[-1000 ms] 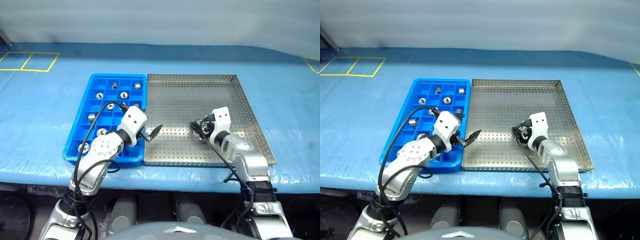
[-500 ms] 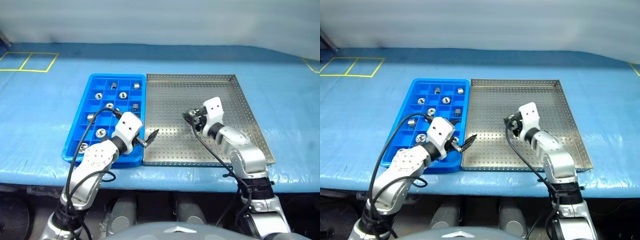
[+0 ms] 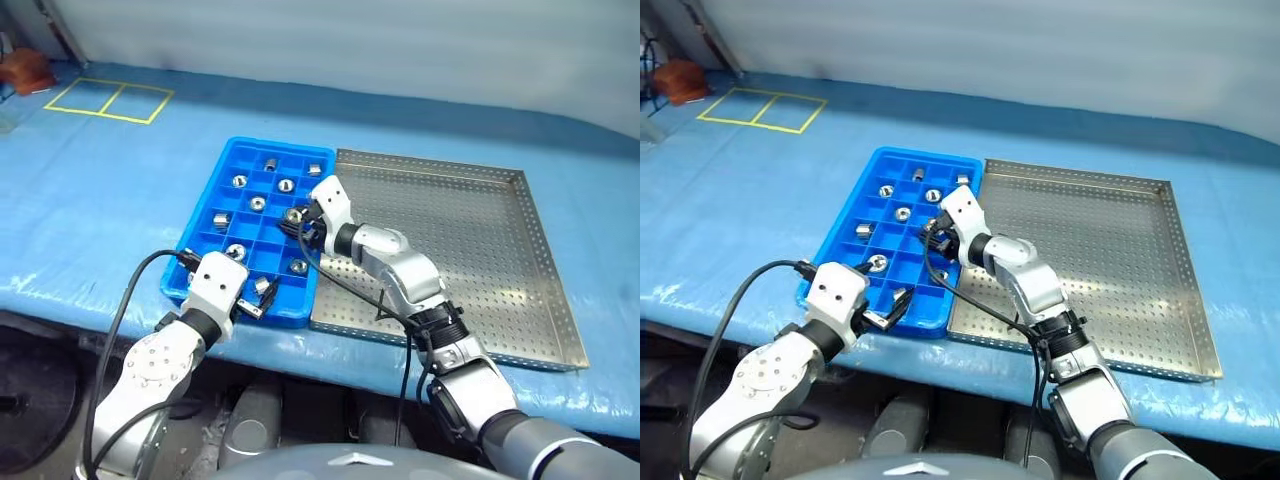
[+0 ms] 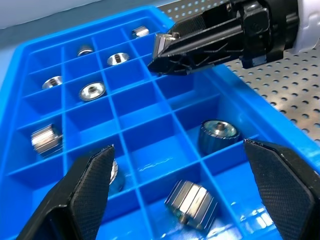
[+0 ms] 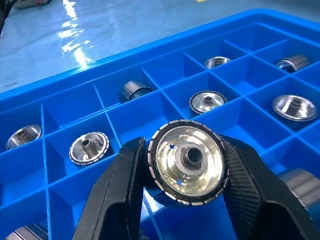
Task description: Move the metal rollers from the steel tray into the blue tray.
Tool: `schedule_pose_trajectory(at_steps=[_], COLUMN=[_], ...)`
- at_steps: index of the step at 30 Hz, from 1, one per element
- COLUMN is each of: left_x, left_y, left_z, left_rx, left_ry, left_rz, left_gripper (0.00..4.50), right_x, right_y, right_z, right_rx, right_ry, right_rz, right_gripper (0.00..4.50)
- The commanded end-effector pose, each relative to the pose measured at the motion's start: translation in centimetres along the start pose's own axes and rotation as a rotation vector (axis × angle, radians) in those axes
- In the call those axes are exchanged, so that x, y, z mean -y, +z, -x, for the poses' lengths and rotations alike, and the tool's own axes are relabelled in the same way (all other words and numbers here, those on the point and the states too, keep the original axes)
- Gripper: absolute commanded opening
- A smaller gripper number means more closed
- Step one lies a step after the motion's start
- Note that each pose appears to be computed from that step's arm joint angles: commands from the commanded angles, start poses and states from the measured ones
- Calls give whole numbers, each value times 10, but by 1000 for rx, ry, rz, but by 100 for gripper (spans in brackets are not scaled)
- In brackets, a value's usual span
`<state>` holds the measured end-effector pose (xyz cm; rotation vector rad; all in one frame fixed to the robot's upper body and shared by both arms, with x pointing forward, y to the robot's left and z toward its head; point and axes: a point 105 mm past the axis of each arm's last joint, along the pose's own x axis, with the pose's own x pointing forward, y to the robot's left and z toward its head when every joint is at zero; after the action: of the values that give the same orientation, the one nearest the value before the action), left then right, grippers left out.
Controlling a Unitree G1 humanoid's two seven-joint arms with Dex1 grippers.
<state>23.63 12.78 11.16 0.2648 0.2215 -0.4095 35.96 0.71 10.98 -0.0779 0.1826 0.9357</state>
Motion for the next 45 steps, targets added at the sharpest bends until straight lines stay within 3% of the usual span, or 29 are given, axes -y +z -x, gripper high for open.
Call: schedule_pose_trajectory(at_steps=[1,3,6,10,17,25,29,32,45], left_x=[0,2,5,12,22,21,21,24,21], left_y=[12,12,13,18,30,55,62,57,52], left_z=[5,5,3,-4,-29,-79,-98,-103,-102], left_rx=[48,48,51,73,138,241,266,244,222], left_ry=[22,21,6,-41,-102,-126,-166,-233,-272], left_rz=[-16,-13,-13,-13,-29,-69,-56,-73,-70], left_gripper=[450,450,450,450,450,450,450,450,450], right_x=[2,1,4,8,32,69,72,66,27], right_y=[14,10,7,26,41,3,-12,-13,-14], right_z=[-5,-6,-6,4,54,144,179,191,185], right_rx=[42,30,19,111,183,17,-39,-36,1], right_ry=[11,28,10,-34,-183,-449,-506,-500,-278], right_rz=[28,12,34,78,98,151,139,147,139], right_gripper=[183,183,284,415,415,415,415,449,449])
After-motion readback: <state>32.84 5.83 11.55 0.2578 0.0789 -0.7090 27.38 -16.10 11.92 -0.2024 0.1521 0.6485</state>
